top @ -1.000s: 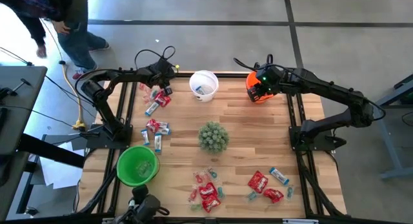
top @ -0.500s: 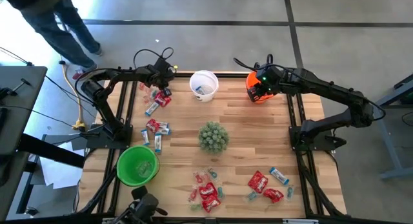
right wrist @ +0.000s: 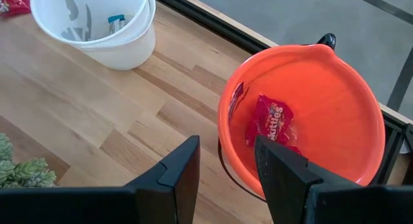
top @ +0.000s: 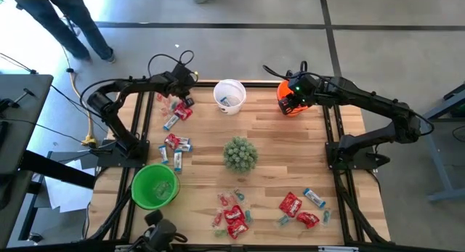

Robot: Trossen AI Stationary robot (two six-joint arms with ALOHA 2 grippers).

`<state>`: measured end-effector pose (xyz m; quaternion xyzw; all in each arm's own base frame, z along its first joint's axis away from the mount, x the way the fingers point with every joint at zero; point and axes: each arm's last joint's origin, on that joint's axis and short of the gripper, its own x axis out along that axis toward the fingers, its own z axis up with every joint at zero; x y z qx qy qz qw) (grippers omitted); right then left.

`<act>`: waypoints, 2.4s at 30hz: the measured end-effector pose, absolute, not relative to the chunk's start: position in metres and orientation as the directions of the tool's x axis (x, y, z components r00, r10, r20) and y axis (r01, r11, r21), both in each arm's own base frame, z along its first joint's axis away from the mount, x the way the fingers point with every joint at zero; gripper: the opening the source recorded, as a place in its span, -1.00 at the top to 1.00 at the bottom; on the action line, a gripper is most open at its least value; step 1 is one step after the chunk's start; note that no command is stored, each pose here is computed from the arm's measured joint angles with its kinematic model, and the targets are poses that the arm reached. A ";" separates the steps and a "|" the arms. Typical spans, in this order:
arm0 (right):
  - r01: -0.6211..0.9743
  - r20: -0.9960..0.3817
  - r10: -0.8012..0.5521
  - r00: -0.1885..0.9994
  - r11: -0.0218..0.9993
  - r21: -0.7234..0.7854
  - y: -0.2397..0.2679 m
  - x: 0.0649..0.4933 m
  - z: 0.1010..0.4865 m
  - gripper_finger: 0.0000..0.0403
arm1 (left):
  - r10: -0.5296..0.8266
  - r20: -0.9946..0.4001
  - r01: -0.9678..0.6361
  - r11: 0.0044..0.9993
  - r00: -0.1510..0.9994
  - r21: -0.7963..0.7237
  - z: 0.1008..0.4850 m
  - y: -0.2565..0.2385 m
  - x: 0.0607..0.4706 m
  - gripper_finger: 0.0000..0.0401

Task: Sort candy
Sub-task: Put the orange candy into the green bucket, then put the orange gummy into the green bucket

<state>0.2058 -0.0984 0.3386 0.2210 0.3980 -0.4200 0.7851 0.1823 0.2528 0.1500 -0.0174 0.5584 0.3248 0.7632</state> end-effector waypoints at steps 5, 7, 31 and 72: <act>0.835 -0.811 -0.483 0.330 0.551 0.011 -0.098 0.206 0.338 0.28 | 0.513 -0.836 -0.546 0.765 0.194 0.343 0.172 0.246 0.180 1.00; 0.833 -0.811 -0.483 0.330 0.553 0.010 -0.098 0.206 0.338 0.28 | 0.527 -0.824 -0.546 0.762 0.208 0.349 0.182 0.242 0.179 1.00; 0.832 -0.815 -0.480 0.323 0.555 0.003 -0.098 0.205 0.338 0.28 | 0.449 -0.864 -0.456 0.833 0.227 0.313 0.180 0.231 0.182 0.93; 0.833 -0.823 -0.475 0.311 0.553 -0.004 -0.098 0.205 0.335 0.28 | 0.322 -0.929 -0.517 0.836 0.185 0.187 0.121 0.251 0.186 0.10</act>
